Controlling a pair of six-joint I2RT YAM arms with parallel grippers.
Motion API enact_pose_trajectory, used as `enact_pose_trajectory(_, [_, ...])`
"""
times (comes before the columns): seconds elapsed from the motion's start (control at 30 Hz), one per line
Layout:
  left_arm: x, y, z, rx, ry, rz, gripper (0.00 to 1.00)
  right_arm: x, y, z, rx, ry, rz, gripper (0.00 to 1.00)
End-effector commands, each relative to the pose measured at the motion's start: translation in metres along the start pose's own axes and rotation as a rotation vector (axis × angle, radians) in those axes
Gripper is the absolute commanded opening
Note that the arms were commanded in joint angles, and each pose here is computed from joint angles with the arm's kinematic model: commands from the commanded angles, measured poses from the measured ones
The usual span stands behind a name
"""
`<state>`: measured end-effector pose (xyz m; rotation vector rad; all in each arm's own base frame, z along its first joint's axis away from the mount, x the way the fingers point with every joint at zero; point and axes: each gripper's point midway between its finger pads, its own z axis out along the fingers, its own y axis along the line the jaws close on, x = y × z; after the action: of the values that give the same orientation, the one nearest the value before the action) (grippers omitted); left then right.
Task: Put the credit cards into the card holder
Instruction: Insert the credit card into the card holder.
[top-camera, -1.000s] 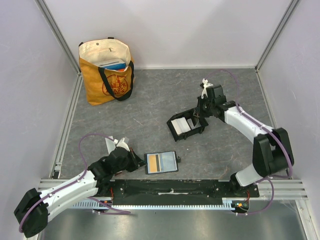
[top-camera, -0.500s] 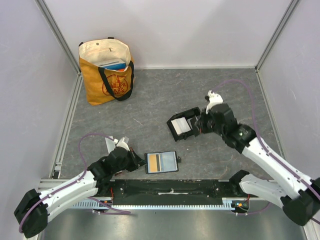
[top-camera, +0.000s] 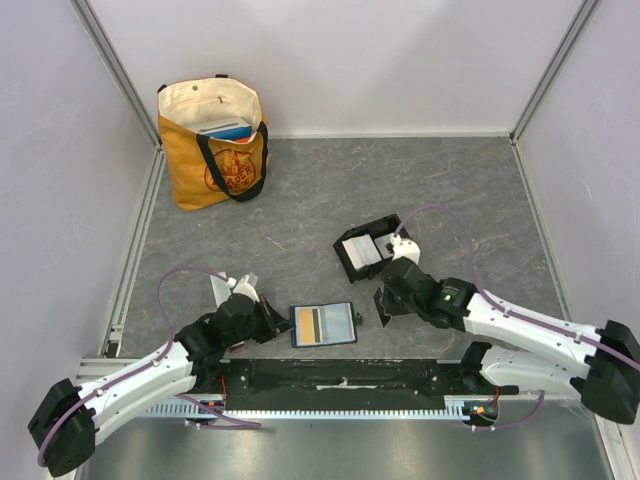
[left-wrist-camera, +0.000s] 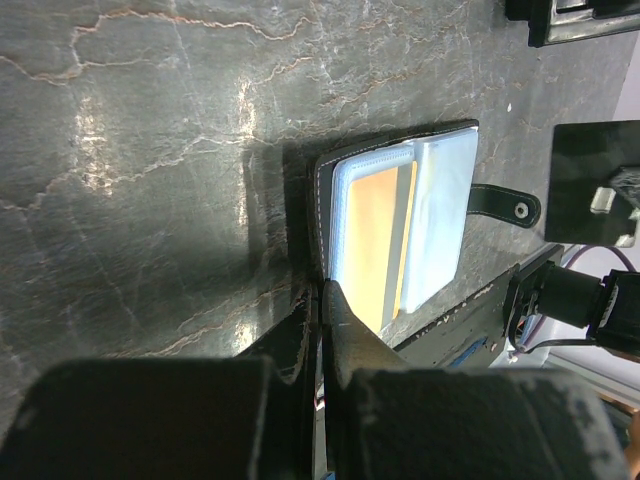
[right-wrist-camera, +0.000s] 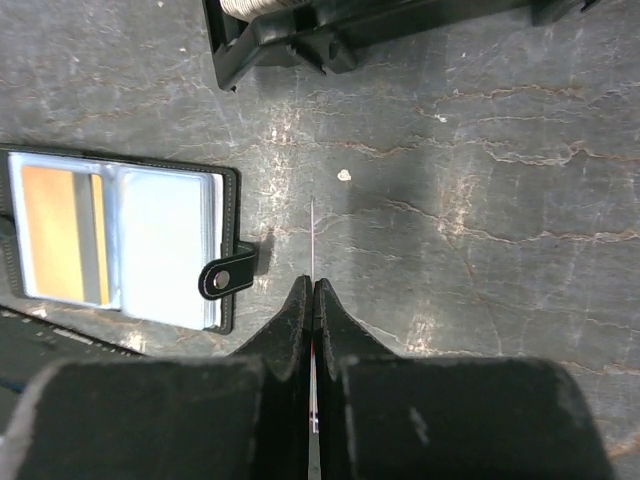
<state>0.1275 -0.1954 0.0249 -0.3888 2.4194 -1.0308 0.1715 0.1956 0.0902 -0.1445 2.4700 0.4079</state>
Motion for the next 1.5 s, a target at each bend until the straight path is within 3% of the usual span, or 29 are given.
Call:
enact_pose_trajectory(0.0, [-0.007, -0.017, -0.002, 0.053, -0.019, -0.005, 0.02, -0.002, 0.006, 0.013, 0.079, -0.089, 0.022, 0.00])
enact_pose_trajectory(0.2, [-0.008, -0.024, -0.003, 0.071, -0.019, -0.006, 0.02, 0.022, 0.006, 0.030, 0.152, -0.102, -0.022, 0.02])
enact_pose_trajectory(0.3, [-0.008, -0.025, -0.004, 0.071, -0.016, -0.004, 0.02, 0.030, 0.004, 0.034, 0.176, -0.103, -0.027, 0.10])
enact_pose_trajectory(0.53, [-0.007, -0.022, -0.004, 0.067, -0.014, -0.006, 0.02, 0.045, 0.002, 0.039, 0.166, -0.061, -0.038, 0.12])
enact_pose_trajectory(0.57, [-0.006, -0.021, -0.004, 0.064, -0.013, -0.006, 0.02, 0.045, 0.004, 0.038, 0.155, -0.058, -0.041, 0.12])
enact_pose_trajectory(0.63, [-0.007, -0.022, -0.004, 0.065, -0.014, -0.009, 0.02, 0.042, 0.008, 0.035, 0.138, -0.064, -0.037, 0.02])
enact_pose_trajectory(0.73, [-0.006, -0.022, -0.004, 0.070, -0.014, -0.007, 0.02, 0.028, 0.014, 0.023, 0.117, -0.097, -0.024, 0.00])
enact_pose_trajectory(1.03, [-0.010, -0.036, -0.010, 0.119, -0.020, -0.017, 0.02, -0.034, 0.101, -0.017, -0.146, -0.244, 0.057, 0.00])
enact_pose_trajectory(1.3, [-0.017, -0.064, -0.019, 0.197, -0.025, -0.036, 0.02, -0.039, 0.170, -0.009, -0.106, -0.465, 0.092, 0.00])
enact_pose_trajectory(1.47, [-0.017, -0.067, -0.021, 0.214, -0.023, -0.043, 0.02, -0.033, 0.182, 0.009, -0.066, -0.492, 0.083, 0.00])
